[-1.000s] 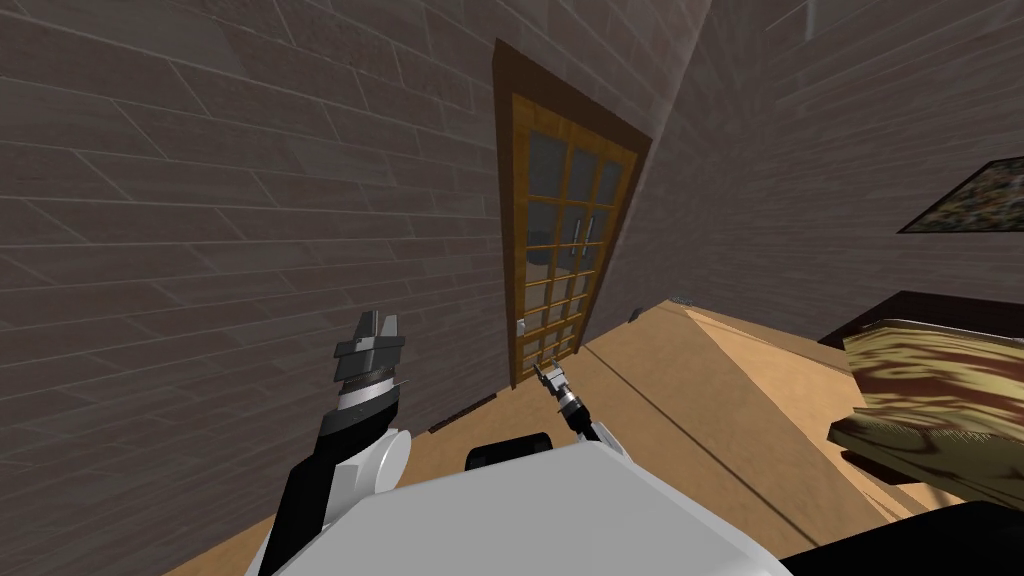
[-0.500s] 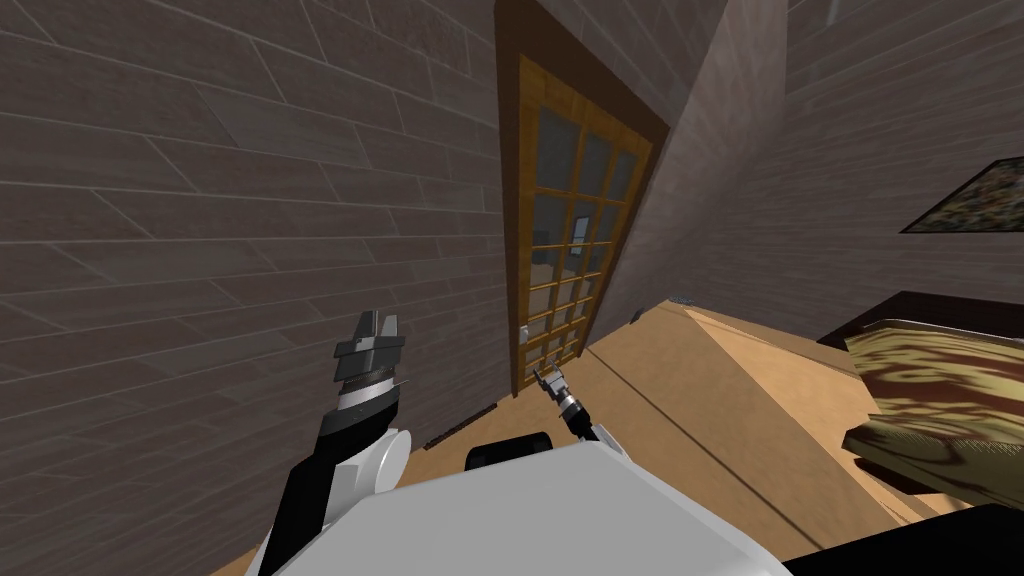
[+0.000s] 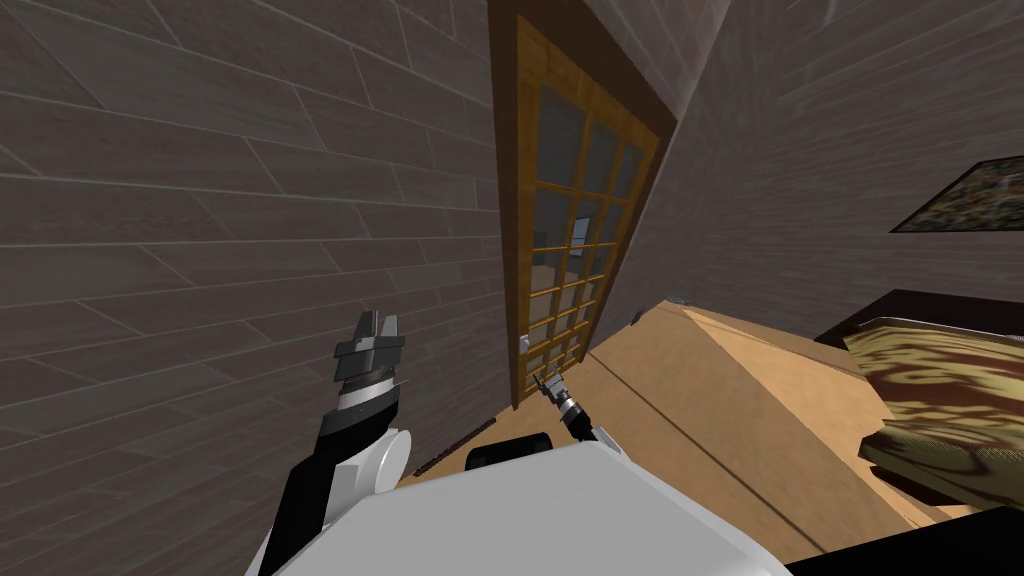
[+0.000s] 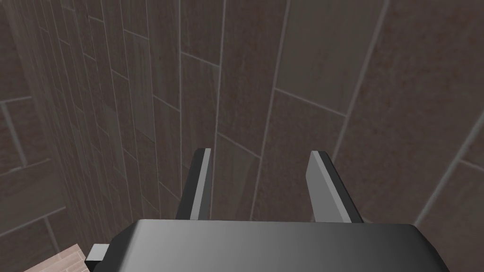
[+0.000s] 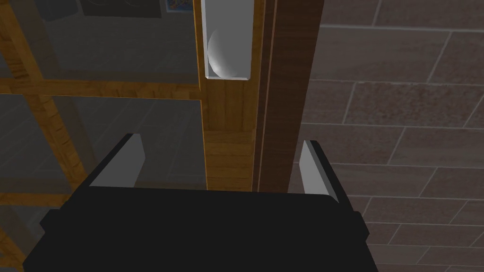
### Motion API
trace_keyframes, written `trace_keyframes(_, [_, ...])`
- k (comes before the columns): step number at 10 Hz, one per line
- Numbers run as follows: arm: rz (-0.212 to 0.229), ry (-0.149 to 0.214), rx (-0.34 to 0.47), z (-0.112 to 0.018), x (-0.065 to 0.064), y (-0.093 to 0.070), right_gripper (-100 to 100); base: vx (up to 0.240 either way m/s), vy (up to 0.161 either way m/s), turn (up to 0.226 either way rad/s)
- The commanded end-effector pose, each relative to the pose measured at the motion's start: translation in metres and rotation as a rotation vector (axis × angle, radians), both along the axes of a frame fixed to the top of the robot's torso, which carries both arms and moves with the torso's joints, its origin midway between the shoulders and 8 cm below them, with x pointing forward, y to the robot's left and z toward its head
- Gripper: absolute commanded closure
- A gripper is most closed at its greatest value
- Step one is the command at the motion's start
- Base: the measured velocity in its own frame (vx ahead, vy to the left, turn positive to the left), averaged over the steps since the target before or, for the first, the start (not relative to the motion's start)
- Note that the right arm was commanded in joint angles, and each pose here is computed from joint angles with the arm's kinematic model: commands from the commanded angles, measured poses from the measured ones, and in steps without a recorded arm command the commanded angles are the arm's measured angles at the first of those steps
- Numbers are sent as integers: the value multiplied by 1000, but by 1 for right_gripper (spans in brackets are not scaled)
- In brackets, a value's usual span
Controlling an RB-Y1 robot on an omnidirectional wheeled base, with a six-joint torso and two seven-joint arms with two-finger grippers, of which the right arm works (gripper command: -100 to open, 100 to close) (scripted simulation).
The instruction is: Pull the door open
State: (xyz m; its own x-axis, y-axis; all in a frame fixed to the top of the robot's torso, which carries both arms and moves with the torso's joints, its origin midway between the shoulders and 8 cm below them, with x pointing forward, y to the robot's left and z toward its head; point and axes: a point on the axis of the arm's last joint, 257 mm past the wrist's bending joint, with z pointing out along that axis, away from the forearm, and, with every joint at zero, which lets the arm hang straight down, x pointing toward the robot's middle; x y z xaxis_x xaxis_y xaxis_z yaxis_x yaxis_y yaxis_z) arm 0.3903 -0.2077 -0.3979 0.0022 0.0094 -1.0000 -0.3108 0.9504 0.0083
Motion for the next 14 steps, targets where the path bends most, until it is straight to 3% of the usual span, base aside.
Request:
trace_keyframes(1, [0,0,0,0,0,0,-100,95,14,-8])
trace_keyframes(6, [-12,-1,-7,-1,6,-6,-100,-169,7,82])
trace_keyframes(10, [-45,0,-13,-2,19,-22,-100,-198,11,183])
trace_keyframes(14, [-80,1,-13,-2,33,-37,-100,-28,11,115])
